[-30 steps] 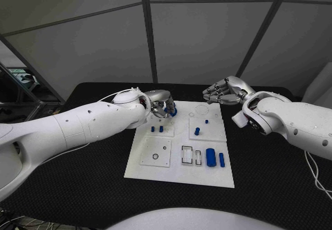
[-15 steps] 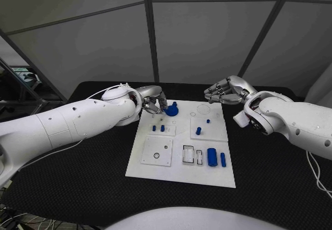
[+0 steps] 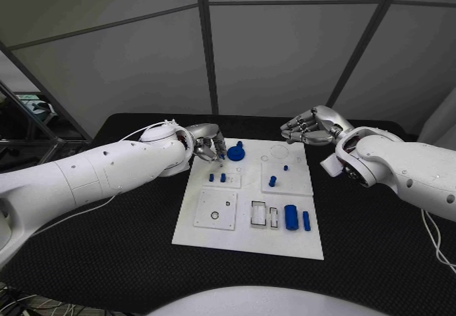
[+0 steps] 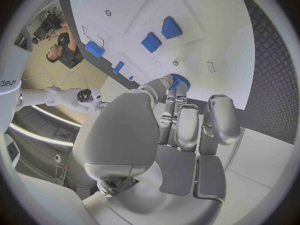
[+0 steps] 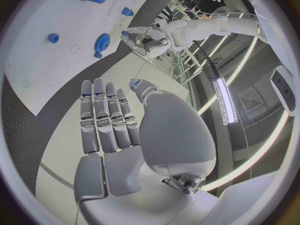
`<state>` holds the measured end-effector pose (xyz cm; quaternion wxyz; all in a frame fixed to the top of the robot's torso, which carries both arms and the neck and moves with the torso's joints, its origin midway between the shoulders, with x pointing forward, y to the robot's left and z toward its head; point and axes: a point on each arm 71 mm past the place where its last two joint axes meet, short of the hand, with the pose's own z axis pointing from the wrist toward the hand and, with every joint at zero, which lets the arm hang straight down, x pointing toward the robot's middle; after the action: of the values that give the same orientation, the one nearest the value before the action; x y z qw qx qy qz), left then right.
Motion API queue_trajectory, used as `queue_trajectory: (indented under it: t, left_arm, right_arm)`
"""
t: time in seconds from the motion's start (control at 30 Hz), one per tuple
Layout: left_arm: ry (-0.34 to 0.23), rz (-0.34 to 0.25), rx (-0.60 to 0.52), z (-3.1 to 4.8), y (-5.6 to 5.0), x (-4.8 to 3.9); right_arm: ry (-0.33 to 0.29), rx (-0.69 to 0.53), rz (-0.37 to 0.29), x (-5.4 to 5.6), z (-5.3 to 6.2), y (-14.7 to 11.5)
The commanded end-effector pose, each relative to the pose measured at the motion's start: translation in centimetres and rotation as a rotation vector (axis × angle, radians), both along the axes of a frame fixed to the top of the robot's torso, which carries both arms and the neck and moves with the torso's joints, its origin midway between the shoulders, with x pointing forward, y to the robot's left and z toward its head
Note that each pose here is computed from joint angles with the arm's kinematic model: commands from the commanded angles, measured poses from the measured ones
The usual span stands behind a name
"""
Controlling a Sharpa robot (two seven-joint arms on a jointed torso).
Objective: Assemble the parts on the task board
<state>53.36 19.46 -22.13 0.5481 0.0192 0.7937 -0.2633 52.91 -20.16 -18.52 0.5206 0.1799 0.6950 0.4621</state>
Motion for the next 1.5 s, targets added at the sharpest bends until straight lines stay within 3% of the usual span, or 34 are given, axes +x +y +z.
queue_trajectory:
  t: [0.03, 0.4, 1.5]
  left_arm:
    - [0.025, -0.003, 0.007, -0.27, 0.0, 0.02]
    - [0.075, -0.017, 0.038, -1.21, -0.2, -0.23]
    - [0.104, -0.020, 0.057, -1.86, -0.4, -0.21]
  right_arm:
    - [-0.003, 0.005, 0.004, 0.0, 0.2, 0.1]
    - [-0.003, 0.006, 0.005, 0.0, 0.2, 0.2]
    - [-0.003, 0.005, 0.004, 0.0, 0.1, 0.1]
